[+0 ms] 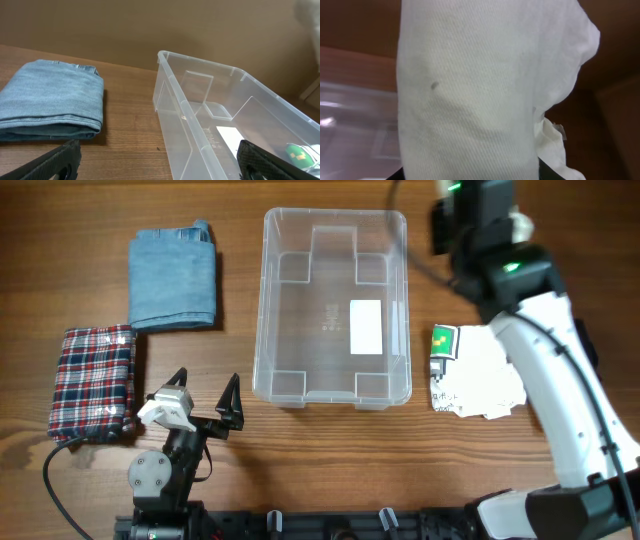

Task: Pack container
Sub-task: 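Carry the cream garment left over the clear bin and lower it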

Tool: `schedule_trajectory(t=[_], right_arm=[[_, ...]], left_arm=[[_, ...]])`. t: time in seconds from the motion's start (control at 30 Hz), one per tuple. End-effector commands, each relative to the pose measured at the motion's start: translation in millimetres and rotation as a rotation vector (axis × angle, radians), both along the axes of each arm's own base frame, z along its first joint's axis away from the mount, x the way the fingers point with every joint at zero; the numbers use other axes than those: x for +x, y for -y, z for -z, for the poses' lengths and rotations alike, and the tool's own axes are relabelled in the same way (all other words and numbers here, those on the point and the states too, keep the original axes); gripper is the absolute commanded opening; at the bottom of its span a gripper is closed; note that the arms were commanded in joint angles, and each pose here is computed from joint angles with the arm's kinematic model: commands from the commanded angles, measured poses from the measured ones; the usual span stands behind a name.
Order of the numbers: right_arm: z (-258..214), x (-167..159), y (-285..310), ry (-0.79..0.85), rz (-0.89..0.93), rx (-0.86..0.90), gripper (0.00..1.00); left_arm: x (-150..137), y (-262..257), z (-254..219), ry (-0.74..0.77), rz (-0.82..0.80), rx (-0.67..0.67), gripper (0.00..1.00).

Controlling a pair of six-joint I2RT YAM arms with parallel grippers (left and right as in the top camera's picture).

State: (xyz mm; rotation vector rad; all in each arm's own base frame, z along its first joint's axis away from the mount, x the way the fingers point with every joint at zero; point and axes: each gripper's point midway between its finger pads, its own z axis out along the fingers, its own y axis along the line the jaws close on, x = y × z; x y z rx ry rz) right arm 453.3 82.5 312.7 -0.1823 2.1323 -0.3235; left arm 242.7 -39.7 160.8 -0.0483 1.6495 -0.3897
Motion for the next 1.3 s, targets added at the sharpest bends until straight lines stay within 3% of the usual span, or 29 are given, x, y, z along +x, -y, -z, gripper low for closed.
schedule_trajectory(t=[0.0, 0.27, 0.6, 0.83, 0.97, 1.1, 1.27], right_arm=[[-14, -18, -74, 0.036, -0.147, 0.072, 0.3], [26, -32, -170, -0.017, -0.366, -0.015, 0.3], [75, -23, -176, -0.082, -0.257, -0.067, 0.31], [81, -27, -195, -0.115, -0.442, -0.145, 0.35], [107, -37, -220, -0.182, -0.732, -0.306, 0.36], [127, -33, -220, -0.212, -0.824, -0.459, 0.43], [150, -18, -205, -0.252, -0.861, -0.621, 0.43]], left_arm=[[1, -2, 3, -0.004, -0.006, 0.016, 1.0], [1, -2, 3, -0.004, -0.006, 0.016, 1.0], [1, -2, 3, -0.004, -0.006, 0.016, 1.0], [1, -2, 3, -0.004, -0.006, 0.016, 1.0], [1, -2, 3, -0.004, -0.006, 0.015, 1.0], [1, -2, 3, -0.004, -0.006, 0.015, 1.0], [1, -2, 3, -0.004, -0.006, 0.016, 1.0]])
